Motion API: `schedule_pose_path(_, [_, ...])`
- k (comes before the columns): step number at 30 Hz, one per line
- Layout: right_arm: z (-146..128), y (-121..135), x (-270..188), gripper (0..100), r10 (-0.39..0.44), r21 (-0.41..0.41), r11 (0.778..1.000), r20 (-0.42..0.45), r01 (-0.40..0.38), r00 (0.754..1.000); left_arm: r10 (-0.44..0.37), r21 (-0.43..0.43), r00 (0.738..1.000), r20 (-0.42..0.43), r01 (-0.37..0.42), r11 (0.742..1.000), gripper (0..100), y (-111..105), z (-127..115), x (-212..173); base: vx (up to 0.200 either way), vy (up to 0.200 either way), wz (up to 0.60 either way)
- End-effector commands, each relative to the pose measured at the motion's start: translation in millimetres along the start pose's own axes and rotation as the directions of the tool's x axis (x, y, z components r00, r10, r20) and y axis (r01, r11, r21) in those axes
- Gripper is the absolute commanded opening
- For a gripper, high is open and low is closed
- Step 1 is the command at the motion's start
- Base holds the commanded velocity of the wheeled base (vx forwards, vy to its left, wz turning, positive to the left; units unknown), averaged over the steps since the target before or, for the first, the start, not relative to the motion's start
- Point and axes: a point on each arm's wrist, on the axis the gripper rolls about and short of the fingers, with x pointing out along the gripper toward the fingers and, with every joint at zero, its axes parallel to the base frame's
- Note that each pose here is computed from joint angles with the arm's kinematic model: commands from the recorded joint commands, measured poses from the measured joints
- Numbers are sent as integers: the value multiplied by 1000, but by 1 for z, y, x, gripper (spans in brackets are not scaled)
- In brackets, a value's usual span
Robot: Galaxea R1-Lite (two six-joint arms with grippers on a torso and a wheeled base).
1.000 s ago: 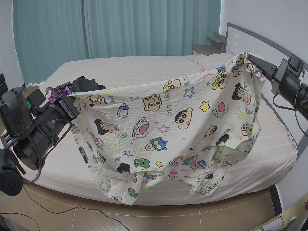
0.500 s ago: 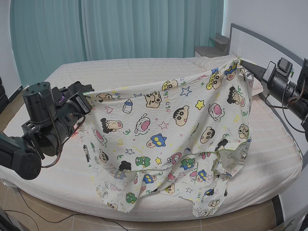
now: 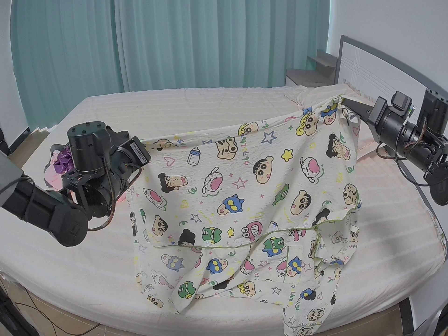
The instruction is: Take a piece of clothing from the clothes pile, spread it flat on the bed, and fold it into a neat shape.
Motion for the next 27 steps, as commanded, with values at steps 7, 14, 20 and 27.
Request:
schedule_pose_path(7, [-17,-34,21,0,-58,16,998,-25,58,998,67,3,996,-60,-67,998,0,16,-30,34,57,0,0])
schedule_pose_path(14, [-31,-49,28,0,-85,30,996,-55,86,995,91,22,991,-95,-89,996,0,20,-52,53,114,0,0])
schedule_pose_path(20, [-41,-68,33,0,-128,46,990,-84,133,988,100,29,989,-113,-97,995,0,22,-65,65,0,0,0])
schedule_pose_path(27, [-55,-98,41,0,-215,63,973,-101,222,971,105,33,988,-115,-102,994,0,23,-79,84,0,0,0])
